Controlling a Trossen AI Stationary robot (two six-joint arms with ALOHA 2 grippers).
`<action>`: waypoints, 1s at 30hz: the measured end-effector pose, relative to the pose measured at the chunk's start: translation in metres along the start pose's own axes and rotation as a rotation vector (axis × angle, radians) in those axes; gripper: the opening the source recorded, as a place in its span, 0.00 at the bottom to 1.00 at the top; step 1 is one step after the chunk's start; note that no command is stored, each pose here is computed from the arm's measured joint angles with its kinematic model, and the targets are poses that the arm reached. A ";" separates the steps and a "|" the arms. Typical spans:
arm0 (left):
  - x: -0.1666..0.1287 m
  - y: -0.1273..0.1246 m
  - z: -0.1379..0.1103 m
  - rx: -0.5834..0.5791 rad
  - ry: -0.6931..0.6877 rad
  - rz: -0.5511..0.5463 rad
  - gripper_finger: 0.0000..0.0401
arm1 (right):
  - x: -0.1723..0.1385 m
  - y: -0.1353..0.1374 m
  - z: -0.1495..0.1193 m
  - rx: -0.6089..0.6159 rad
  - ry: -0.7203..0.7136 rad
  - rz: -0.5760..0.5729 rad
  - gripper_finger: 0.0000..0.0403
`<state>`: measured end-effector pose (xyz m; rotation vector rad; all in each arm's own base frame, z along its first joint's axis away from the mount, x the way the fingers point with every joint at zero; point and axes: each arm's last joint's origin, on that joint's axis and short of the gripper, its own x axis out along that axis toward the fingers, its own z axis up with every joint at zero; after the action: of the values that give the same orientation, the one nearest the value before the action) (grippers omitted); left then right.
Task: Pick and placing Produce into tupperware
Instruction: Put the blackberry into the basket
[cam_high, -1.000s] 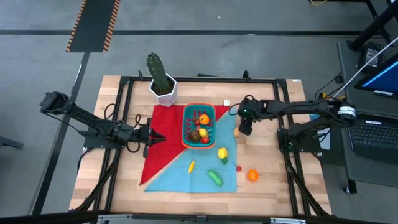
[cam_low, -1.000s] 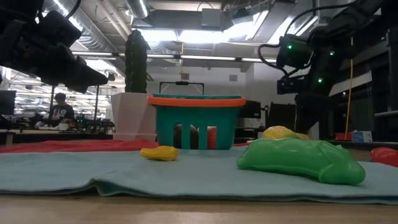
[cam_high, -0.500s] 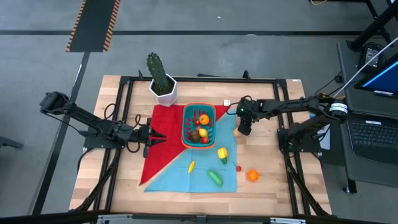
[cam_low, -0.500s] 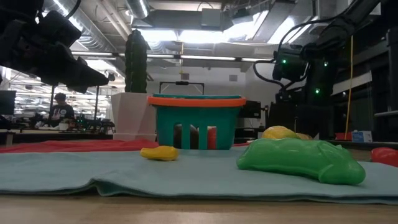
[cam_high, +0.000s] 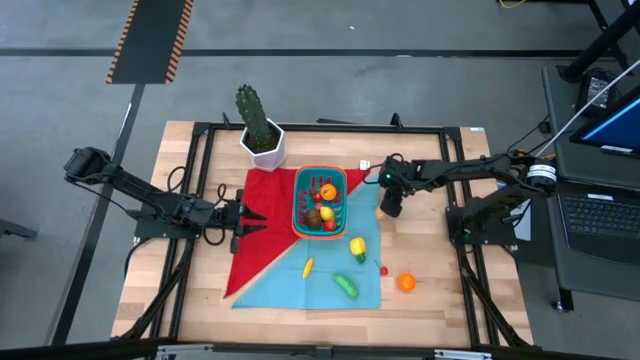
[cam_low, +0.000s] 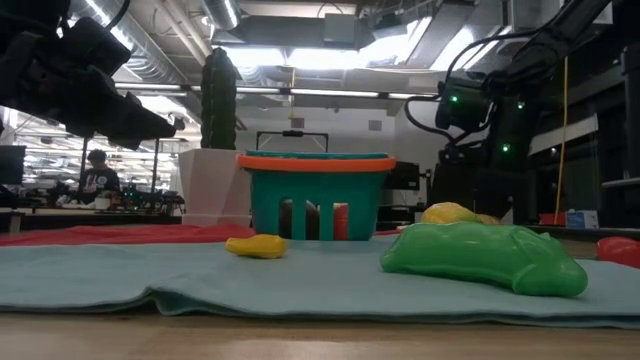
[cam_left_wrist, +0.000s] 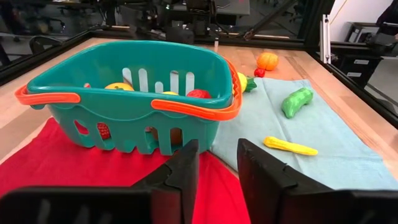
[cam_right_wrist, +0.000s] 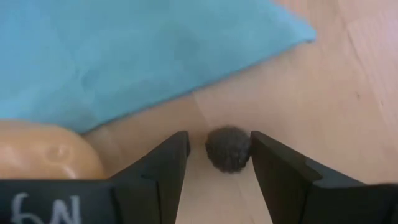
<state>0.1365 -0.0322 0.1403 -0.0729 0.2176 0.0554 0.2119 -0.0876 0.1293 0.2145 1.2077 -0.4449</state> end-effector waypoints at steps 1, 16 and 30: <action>0.000 0.000 0.000 0.000 0.000 0.000 0.26 | 0.000 0.000 0.001 0.001 -0.008 0.004 0.45; 0.000 0.000 0.000 0.000 0.000 0.000 0.30 | 0.000 0.000 0.001 0.028 -0.007 0.003 0.33; 0.000 0.000 0.000 0.000 0.000 0.000 0.28 | -0.003 -0.002 -0.001 0.057 0.003 -0.010 0.22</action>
<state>0.1365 -0.0322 0.1402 -0.0730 0.2179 0.0553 0.2100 -0.0883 0.1317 0.2578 1.2007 -0.4881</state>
